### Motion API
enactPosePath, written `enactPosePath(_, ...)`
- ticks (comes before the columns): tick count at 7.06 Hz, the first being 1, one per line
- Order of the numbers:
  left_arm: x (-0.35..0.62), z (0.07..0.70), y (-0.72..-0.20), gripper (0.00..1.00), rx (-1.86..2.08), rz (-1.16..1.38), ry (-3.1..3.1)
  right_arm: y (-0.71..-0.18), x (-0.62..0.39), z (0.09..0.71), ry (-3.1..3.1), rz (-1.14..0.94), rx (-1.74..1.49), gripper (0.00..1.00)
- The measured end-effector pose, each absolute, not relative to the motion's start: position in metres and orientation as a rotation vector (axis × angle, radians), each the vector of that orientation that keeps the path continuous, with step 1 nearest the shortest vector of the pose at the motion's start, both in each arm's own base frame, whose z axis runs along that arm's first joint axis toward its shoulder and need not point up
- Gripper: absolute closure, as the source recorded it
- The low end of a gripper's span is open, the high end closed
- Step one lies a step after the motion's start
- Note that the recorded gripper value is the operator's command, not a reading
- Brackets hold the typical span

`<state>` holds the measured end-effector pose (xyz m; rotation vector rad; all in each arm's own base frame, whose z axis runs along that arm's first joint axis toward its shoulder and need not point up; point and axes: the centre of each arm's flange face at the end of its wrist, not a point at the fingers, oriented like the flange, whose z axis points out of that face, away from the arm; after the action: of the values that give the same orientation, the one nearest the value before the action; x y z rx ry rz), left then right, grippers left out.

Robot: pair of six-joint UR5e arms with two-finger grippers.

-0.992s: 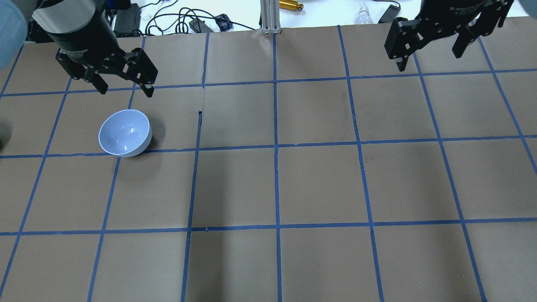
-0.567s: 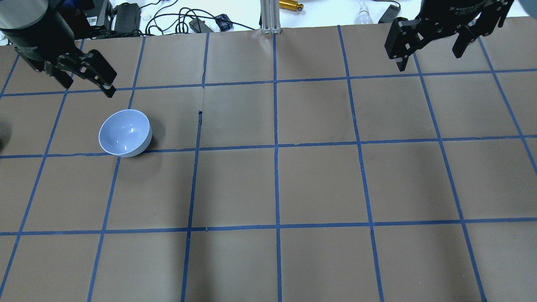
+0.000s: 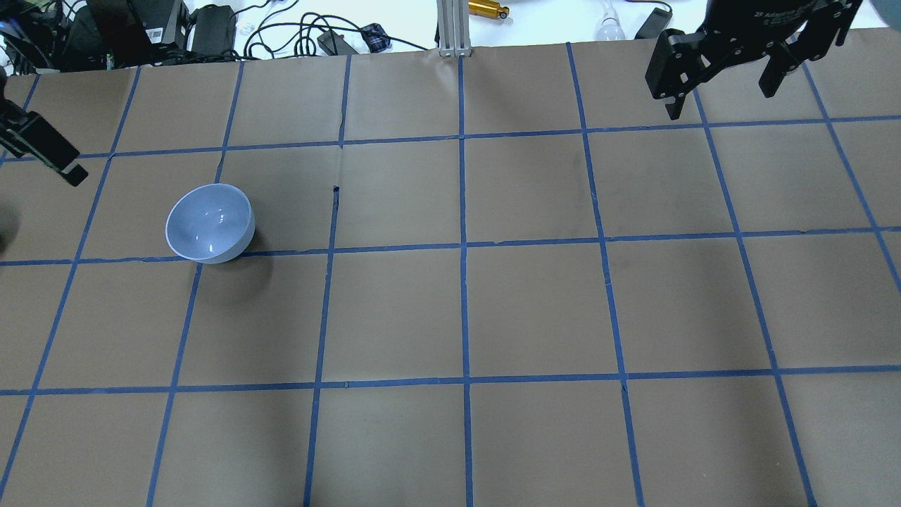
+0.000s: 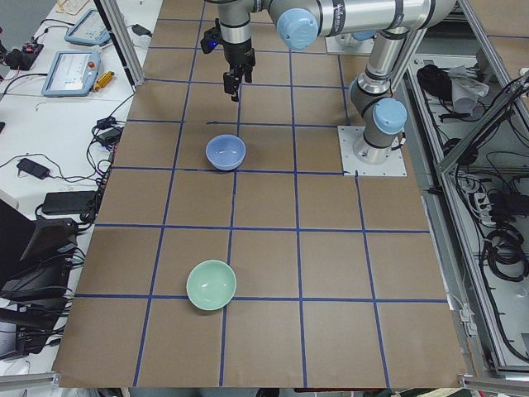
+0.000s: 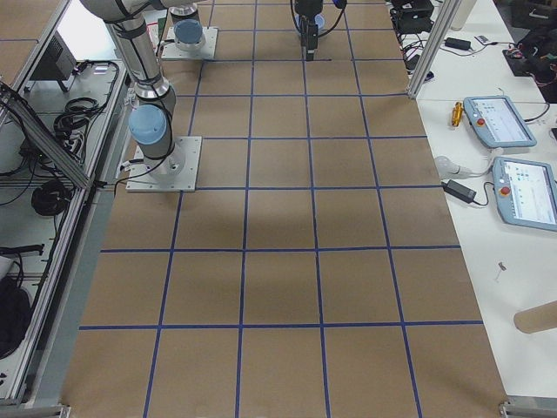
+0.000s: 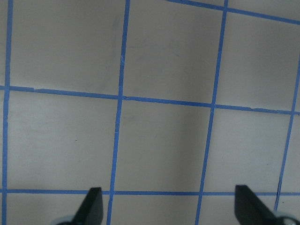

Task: Stack green bowl on blue bowl
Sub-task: 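Swing the left arm outward and down toward the mint-green bowl, then lower the left gripper over the rim of the mint-green bowl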

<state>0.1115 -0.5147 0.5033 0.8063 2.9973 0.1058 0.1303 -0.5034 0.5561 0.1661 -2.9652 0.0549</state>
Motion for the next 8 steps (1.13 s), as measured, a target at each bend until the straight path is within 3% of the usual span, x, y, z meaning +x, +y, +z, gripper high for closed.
enactPosePath(8, 0.338, 0.439, -0.479, 0.00, 1.424, 0.092, 2.752, -0.503, 0.131, 0.556, -2.965, 0.055, 0.167, 0.00)
